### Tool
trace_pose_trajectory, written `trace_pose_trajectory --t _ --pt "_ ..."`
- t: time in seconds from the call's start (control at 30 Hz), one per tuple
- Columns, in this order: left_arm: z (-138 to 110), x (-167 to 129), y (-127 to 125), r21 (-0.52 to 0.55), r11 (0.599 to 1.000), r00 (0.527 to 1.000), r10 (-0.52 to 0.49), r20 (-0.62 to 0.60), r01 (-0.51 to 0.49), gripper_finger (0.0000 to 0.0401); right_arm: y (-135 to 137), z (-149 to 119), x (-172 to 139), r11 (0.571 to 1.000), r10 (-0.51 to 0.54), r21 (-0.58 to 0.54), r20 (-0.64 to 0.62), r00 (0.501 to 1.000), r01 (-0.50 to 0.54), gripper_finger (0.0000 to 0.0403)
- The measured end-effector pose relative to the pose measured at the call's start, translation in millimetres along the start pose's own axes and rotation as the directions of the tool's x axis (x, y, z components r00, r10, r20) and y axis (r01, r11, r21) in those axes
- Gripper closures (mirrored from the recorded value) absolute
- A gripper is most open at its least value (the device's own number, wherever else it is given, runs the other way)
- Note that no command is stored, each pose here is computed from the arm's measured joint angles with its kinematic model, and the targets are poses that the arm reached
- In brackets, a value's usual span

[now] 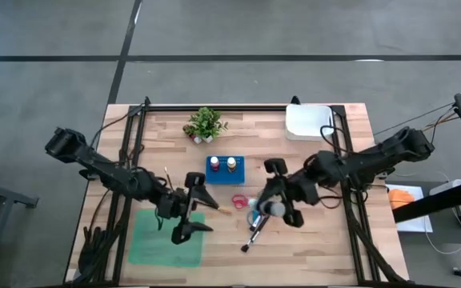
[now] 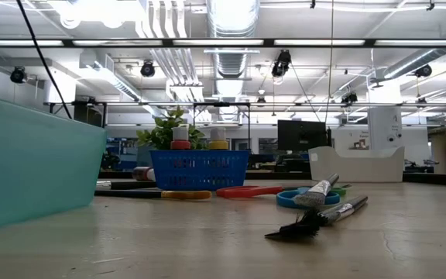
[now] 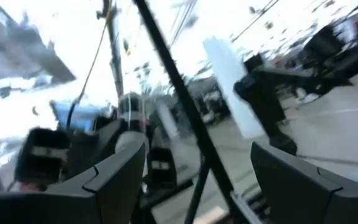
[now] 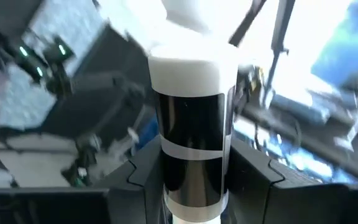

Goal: Pick & Place Paint Supplies
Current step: Put the grey paint into the blue bin

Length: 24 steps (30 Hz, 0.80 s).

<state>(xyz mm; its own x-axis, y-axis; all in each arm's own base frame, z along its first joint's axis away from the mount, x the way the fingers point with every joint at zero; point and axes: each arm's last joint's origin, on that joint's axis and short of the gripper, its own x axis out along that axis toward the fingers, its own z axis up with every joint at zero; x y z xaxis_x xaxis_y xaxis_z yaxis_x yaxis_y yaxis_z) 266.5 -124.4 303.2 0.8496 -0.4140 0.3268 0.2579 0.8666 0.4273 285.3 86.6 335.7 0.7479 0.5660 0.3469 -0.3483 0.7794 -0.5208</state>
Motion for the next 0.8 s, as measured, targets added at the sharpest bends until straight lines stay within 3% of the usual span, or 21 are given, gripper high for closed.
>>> trace_pose_trajectory --t 0.2,0.43,0.6,0.8 --pt "-26.6 18.9 -12.5 0.211 0.977 0.999 0.011 0.047 -0.020 0.0099 15.0 -8.6 5.5 1.000 0.018 -0.014 0.078 0.997 -0.017 0.0268" --pt "-58.5 52.4 -19.5 0.497 0.859 0.973 0.203 -0.109 -0.124 0.0099 21.9 -19.7 23.2 0.998 0.056 0.031 0.096 0.994 -0.059 0.0268" --pt "-58.0 64.3 -18.4 0.537 0.828 0.960 0.257 -0.107 -0.162 0.0099 25.2 -17.6 26.2 0.994 0.092 0.055 0.121 0.988 -0.099 0.0268" --pt "-49.9 67.3 -21.0 0.481 0.860 0.976 0.216 -0.040 -0.170 0.0128 26.7 -17.0 26.5 0.993 0.104 0.050 0.128 0.986 -0.111 0.0268"
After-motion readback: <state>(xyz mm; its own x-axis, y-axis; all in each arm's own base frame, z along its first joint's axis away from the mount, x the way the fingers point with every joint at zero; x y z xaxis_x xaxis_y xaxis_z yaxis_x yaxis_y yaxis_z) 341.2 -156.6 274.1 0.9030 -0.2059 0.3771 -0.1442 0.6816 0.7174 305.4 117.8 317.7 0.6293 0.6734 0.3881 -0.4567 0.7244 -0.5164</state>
